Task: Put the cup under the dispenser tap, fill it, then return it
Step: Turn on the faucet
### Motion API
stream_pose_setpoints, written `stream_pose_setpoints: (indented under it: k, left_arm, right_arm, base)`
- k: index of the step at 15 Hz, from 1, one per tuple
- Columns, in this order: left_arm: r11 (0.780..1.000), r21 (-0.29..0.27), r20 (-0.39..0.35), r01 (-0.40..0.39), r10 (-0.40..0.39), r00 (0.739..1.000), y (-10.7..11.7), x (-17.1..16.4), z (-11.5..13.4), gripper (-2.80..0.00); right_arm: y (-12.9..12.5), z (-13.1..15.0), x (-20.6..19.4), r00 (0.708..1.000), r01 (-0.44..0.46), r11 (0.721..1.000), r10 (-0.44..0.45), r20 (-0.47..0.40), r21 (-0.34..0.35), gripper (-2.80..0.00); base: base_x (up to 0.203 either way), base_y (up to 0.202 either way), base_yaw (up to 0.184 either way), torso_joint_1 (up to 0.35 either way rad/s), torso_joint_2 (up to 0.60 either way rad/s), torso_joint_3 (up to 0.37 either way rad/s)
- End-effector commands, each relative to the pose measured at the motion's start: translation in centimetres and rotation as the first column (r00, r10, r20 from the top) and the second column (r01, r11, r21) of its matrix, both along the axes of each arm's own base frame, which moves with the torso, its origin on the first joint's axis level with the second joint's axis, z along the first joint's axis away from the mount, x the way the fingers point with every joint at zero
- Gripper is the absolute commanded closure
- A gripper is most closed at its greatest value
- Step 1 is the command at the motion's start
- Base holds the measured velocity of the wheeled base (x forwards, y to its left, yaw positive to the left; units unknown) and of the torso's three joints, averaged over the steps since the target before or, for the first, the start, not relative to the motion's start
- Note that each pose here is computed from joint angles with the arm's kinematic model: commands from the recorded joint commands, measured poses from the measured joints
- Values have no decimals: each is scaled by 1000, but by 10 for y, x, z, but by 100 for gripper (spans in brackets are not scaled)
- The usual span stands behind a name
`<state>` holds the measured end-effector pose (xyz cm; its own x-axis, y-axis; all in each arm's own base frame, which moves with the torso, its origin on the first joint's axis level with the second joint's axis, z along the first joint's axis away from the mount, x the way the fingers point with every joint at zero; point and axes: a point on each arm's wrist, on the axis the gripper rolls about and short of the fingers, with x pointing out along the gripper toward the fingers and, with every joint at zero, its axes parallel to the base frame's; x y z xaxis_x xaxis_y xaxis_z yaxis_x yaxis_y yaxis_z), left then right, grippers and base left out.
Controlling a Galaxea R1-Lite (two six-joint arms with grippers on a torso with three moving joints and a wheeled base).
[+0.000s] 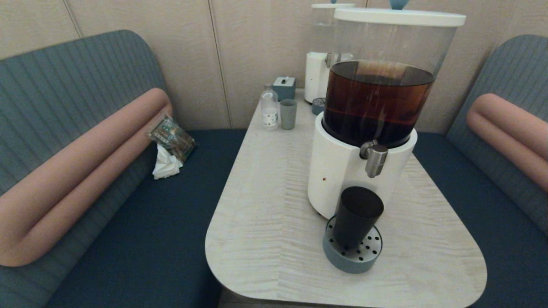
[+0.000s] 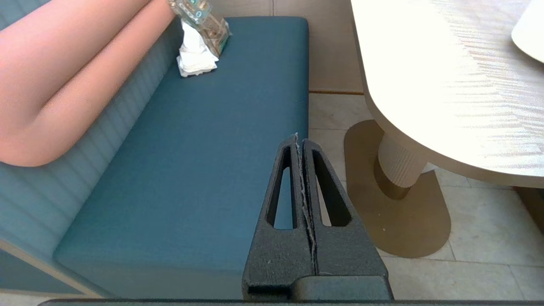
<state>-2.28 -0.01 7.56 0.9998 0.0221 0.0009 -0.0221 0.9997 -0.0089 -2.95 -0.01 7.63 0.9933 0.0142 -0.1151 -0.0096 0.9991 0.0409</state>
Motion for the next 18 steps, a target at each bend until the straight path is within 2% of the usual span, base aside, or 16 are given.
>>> stream_pose_setpoints:
  k: [1, 6, 8, 9, 12, 13, 15, 16, 18]
  left_arm:
    - [1000, 0, -2, 1, -1, 1000, 0, 0, 0, 0]
    - [1000, 0, -2, 1, -1, 1000, 0, 0, 0, 0]
    - [1000, 0, -2, 1, -1, 1000, 0, 0, 0, 0]
    - [1000, 0, -2, 0, 0, 1000, 0, 0, 0, 0]
    - [1000, 0, -2, 0, 0, 1000, 0, 0, 0, 0]
    - [1000, 0, -2, 0, 0, 1000, 0, 0, 0, 0]
    - [1000, 0, -3, 1, -1, 1000, 0, 0, 0, 0]
    - [1000, 0, -3, 0, 0, 1000, 0, 0, 0, 0]
    - [1000, 0, -2, 1, -1, 1000, 0, 0, 0, 0]
  right_arm:
    - [0, 0, 0, 1000, 0, 1000, 0, 0, -4, 0]
    - [0, -1, 1, 1000, 0, 1000, 0, 4, -5, 0]
    - [0, 21, -3, 989, 0, 1000, 0, 147, 0, 0]
    - [0, 38, -9, 974, 1, 1000, 0, 225, -1, 0]
    - [0, 95, -31, 927, -12, 1000, 12, 374, -2, 0]
    - [0, 116, -33, 922, -21, 1000, 19, 386, 2, 0]
    - [0, 163, -20, 931, -47, 999, 35, 363, 24, 0]
    - [1, 184, -10, 939, -65, 997, 49, 339, 34, 0]
    - [2, 219, 23, 965, -124, 991, 109, 238, 48, 0]
  base:
    - [0, 0, 0, 0, 0, 0]
    - [0, 0, 0, 0, 0, 0]
    - [0, 0, 0, 0, 0, 0]
    - [0, 0, 0, 0, 0, 0]
    - [0, 0, 0, 0, 0, 0]
    - [0, 0, 0, 0, 0, 0]
    - [0, 0, 0, 0, 0, 0]
    - [0, 0, 0, 0, 0, 0]
    - [0, 0, 0, 0, 0, 0]
